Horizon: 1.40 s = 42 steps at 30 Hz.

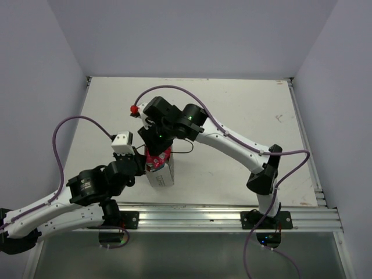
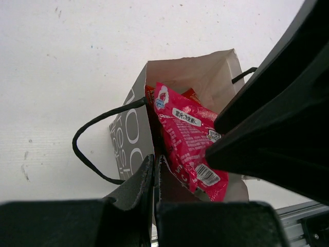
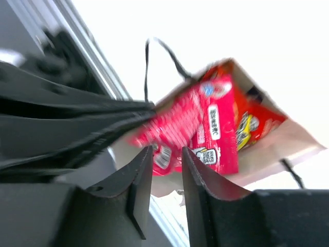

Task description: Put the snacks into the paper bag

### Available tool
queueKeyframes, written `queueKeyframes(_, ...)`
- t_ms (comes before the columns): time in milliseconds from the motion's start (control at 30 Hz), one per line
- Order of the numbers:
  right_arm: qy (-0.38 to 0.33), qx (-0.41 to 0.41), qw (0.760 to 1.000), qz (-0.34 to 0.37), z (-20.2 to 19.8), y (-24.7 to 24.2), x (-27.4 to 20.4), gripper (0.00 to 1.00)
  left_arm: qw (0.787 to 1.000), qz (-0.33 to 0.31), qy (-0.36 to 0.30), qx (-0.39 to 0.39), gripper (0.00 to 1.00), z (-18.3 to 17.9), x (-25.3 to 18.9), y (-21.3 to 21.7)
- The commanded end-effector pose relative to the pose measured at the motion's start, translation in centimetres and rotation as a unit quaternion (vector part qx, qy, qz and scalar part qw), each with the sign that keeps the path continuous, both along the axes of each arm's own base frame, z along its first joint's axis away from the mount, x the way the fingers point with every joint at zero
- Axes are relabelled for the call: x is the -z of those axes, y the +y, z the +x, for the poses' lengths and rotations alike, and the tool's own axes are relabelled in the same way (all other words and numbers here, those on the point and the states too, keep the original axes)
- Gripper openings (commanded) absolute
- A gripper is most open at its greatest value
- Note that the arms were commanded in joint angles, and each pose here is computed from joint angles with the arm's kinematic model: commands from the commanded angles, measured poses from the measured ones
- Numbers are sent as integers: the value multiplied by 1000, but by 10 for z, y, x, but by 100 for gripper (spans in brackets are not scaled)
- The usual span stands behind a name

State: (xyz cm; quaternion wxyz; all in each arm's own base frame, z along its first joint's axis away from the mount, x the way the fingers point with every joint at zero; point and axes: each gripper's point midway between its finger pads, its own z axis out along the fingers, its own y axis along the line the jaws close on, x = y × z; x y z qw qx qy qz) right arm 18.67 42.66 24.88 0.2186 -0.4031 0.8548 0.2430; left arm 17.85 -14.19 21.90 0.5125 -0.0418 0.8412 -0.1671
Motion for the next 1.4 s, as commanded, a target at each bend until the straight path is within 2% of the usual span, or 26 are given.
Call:
queueKeyframes(0, -55, 45, 995, 72, 11, -6, -70, 35, 1000, -19, -13, 1, 0, 4, -8, -8)
queueKeyframes(67, -60, 55, 994, 74, 12, -9, -74, 37, 1000, -19, -14, 2, 0, 5, -8, -10)
queueKeyframes(367, -48, 102, 994, -4, 17, -31, -26, 44, 1000, -18, -16, 10, 0, 4, -10, -11)
queueKeyframes(533, -58, 134, 988, -45, 24, -47, -8, 44, 1000, -20, -17, 11, 0, 4, -11, -11)
queueKeyframes(900, -65, 164, 982, -72, 29, -60, 3, 43, 1000, -19, -17, 12, 0, 4, -11, -11)
queueKeyframes(1000, -57, 164, 982, -81, 27, -60, 13, 37, 1000, -17, -18, 13, 0, 3, -11, -10)
queueKeyframes(1100, -52, 165, 981, -88, 25, -62, 19, 27, 1000, -19, -17, 13, 0, 3, -11, -10)
queueKeyframes(1133, -52, 165, 981, -89, 25, -63, 20, 6, 999, -20, -19, 16, 0, 3, -11, -12)
queueKeyframes(1167, -52, 167, 980, -92, 26, -64, 21, 0, 999, -20, -18, 22, 0, 3, -11, -14)
queueKeyframes(1367, -73, 188, 974, -103, 26, -85, 14, 0, 997, -18, -19, 78, 0, 6, -5, -50)
